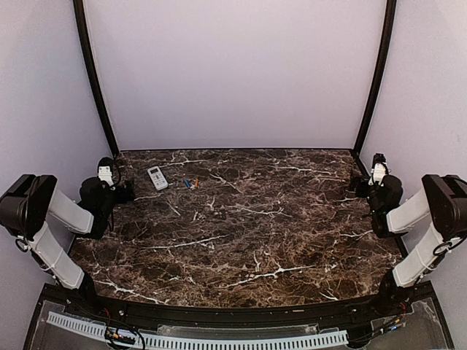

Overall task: Load the batteries into the remote control
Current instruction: Pick up the remote control from the center of the board, then pass from the left arm to the right, then place the remote control at the center of the board.

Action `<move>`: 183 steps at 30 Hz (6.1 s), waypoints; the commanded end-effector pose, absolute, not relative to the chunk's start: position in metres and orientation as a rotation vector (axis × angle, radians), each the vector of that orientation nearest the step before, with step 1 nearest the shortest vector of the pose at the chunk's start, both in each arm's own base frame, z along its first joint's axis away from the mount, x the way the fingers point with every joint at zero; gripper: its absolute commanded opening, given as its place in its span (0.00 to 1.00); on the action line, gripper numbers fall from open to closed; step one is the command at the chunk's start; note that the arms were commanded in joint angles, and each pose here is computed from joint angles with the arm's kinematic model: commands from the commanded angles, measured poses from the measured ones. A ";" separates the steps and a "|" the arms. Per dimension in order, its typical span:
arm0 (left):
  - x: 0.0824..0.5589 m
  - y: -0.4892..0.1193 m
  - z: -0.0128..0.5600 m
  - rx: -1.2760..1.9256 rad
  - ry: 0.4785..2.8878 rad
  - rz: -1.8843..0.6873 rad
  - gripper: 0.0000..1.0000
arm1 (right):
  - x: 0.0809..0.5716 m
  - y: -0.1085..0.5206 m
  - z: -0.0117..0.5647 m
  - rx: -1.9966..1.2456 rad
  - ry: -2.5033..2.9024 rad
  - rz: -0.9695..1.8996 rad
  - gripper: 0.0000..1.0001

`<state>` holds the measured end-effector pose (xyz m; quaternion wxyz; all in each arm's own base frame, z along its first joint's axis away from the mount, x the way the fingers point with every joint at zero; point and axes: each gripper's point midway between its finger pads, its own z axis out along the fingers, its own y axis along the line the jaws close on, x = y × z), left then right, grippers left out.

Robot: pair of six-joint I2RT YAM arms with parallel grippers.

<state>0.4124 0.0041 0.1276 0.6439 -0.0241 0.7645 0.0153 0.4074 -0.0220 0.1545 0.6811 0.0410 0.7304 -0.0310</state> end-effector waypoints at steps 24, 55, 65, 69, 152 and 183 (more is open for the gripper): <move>0.458 -0.018 0.192 -0.486 2.027 0.093 0.90 | 0.406 0.037 0.261 0.122 1.812 0.279 0.99; 0.545 -0.071 0.017 -0.601 2.526 0.148 0.88 | 0.401 0.124 0.207 0.035 2.066 0.313 0.99; 0.538 -0.085 0.015 -0.654 2.563 0.031 0.25 | 0.397 0.123 0.220 0.032 2.047 0.316 0.98; 0.533 -0.091 0.047 -0.631 2.485 -0.078 0.01 | 0.394 0.125 0.234 0.009 2.029 0.327 0.99; 0.178 -0.323 0.475 0.773 1.017 -1.089 0.99 | 0.198 0.399 0.351 -1.218 1.531 0.945 0.00; 0.206 -0.252 0.432 0.589 1.306 -0.727 0.99 | 0.158 0.347 0.031 -2.344 2.128 -0.064 0.27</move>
